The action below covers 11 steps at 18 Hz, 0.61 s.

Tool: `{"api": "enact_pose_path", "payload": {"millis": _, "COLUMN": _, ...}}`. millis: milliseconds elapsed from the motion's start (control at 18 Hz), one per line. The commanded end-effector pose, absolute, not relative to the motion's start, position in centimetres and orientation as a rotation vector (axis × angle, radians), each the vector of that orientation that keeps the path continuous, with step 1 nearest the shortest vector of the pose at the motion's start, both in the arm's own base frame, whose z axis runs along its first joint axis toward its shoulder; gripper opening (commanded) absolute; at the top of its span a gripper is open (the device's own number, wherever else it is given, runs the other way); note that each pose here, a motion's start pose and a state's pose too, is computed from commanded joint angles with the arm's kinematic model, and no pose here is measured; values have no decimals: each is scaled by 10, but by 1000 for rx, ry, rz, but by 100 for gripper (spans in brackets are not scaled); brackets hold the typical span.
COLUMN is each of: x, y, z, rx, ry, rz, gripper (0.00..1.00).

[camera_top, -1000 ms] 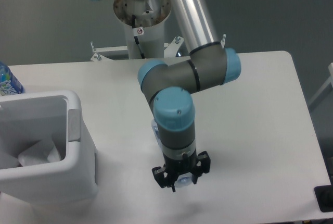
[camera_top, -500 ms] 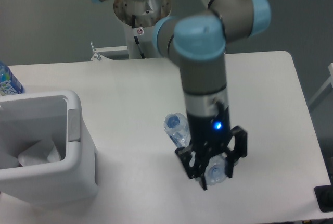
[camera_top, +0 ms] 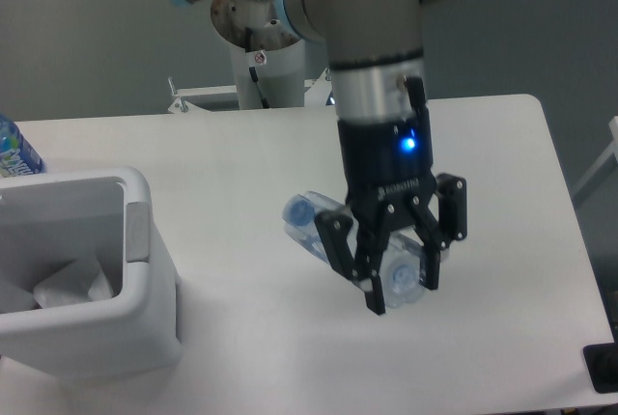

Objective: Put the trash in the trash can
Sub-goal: 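Lift the held bottle off the table, then carry the bottle over the white bin and lower it inside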

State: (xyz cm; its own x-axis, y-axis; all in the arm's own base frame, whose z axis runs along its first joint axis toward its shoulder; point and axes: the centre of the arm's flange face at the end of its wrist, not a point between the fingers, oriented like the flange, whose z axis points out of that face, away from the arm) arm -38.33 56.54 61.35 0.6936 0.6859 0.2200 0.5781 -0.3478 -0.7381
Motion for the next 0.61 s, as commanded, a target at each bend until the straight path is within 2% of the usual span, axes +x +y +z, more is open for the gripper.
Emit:
{"api": "enact_pose_path", "payload": {"millis": 333, "x": -307, "y": 598, "z": 638, "rx": -2037, "ry": -786, "rz": 138, "gripper": 51}}
{"api": "enact_pose_path", "payload": {"millis": 611, "x": -234, "y": 630, "z": 636, "rx": -2081, "ry": -667, "rz": 71, "gripper": 51}}
